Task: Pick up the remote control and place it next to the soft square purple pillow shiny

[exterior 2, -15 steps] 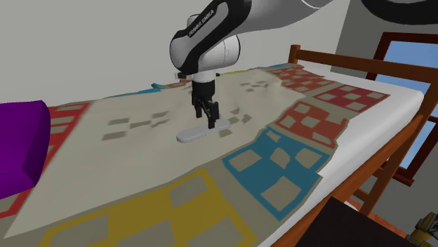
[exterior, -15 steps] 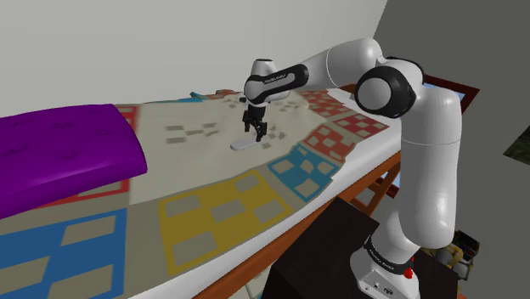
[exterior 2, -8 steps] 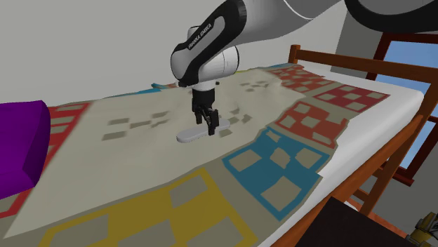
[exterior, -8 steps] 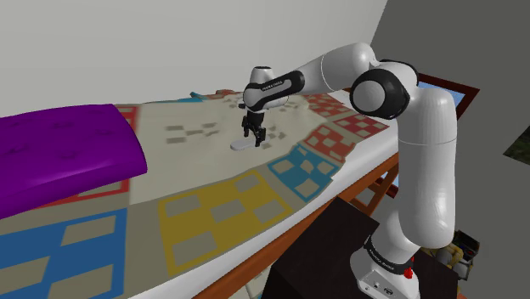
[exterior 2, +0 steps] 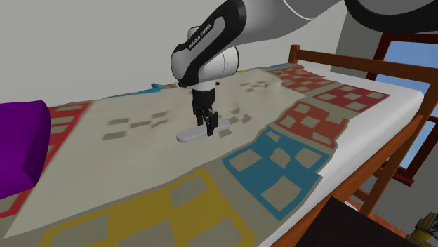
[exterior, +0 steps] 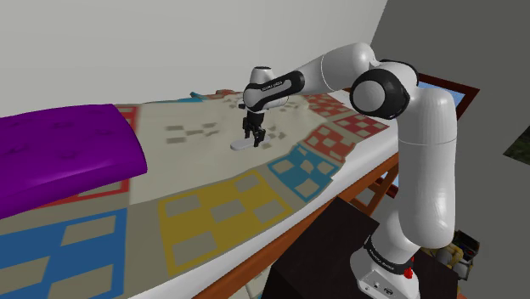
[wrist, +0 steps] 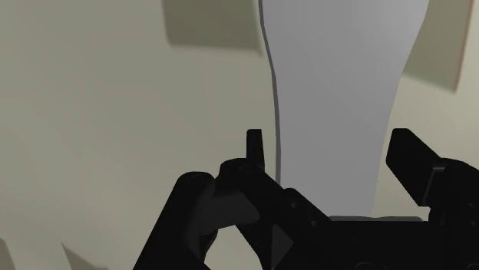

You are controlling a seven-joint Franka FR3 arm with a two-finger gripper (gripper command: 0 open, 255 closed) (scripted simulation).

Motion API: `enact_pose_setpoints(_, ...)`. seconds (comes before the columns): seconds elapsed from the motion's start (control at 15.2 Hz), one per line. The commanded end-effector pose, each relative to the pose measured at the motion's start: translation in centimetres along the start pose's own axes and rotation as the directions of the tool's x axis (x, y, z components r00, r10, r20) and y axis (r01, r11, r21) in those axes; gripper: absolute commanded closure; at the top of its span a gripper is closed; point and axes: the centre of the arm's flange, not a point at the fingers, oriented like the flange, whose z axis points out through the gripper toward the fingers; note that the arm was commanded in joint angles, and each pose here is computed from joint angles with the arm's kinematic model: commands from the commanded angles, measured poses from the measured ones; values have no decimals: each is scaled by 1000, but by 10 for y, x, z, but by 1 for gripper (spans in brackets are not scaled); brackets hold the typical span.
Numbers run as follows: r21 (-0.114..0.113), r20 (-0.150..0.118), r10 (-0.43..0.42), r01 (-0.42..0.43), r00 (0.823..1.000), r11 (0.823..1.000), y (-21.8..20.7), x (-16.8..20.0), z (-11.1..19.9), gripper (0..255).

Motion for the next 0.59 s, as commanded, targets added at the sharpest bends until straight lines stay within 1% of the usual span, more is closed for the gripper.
enact_pose_setpoints(0.0, 0, 0, 0, 0, 1000, 1000, 0, 0, 0, 255)
enact_pose_setpoints(0.4, 0, 0, 0, 0, 1000, 1000, 0, 0, 0, 255)
enact_pose_setpoints(0.53, 0, 0, 0, 0, 1000, 1000, 0, 0, -11, 255)
